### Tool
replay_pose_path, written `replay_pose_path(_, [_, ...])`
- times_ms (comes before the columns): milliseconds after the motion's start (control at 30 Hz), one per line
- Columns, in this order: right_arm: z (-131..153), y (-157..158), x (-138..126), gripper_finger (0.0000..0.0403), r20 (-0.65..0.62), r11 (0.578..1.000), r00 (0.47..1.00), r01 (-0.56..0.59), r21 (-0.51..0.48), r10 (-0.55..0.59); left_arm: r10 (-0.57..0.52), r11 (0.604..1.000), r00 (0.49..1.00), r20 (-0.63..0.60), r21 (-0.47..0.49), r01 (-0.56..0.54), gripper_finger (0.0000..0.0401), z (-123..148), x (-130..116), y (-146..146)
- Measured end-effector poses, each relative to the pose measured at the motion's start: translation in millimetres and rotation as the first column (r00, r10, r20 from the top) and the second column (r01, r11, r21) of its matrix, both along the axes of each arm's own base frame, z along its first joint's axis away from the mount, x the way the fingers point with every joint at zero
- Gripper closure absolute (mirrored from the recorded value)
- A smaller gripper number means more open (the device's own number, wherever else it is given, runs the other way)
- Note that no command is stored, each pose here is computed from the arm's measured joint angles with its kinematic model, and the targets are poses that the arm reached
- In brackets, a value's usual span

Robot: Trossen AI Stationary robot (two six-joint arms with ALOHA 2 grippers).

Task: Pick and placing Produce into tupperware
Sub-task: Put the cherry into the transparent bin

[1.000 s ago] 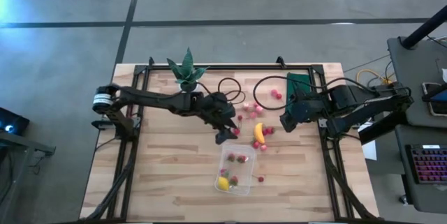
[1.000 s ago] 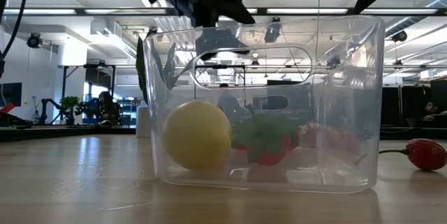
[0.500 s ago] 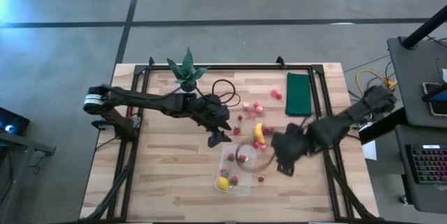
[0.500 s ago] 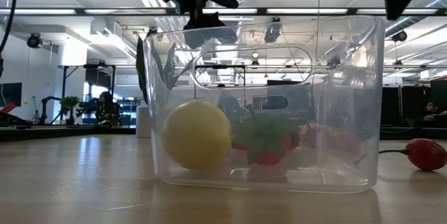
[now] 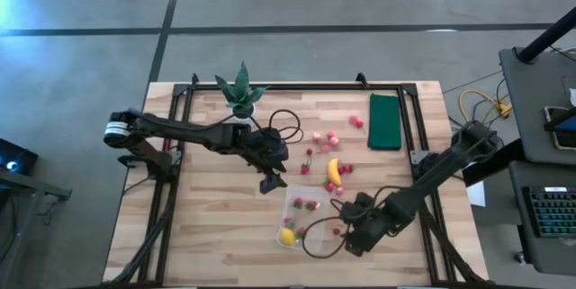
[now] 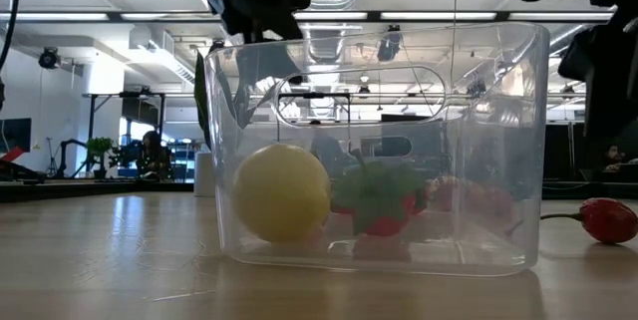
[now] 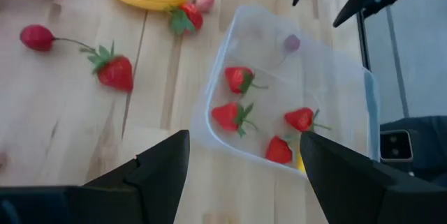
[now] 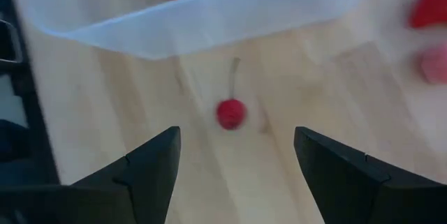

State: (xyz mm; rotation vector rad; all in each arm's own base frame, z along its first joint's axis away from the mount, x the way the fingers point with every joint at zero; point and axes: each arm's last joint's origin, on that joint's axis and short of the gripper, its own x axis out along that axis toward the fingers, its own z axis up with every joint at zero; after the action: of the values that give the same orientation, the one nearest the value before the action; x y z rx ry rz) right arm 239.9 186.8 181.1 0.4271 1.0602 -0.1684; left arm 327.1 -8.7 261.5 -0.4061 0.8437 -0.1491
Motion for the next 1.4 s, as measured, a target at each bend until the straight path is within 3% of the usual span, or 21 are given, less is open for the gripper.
replay_pose_path(367, [-48, 12, 13, 0.0131, -0.067, 0.991, 0.997, -0.056, -0.121, 0.048, -0.006, 1.000, 1.000, 0.026, 0.013, 0.005, 0.0144, 11, -7, -1])
replay_pose_path(633, [-50, 25, 29, 0.0143, -0.044, 0.988, 0.998, -0.061, -0.144, 0.055, -0.022, 0.999, 1.000, 0.001, 0.031, 0.022, 0.0144, 9, -10, -1])
replay_pose_path(1400, [-53, 20, 23, 0.0298, -0.089, 0.988, 0.996, -0.038, -0.152, 0.025, -0.030, 0.998, 1.000, -0.004, 0.049, 0.030, 0.0144, 8, -10, -1])
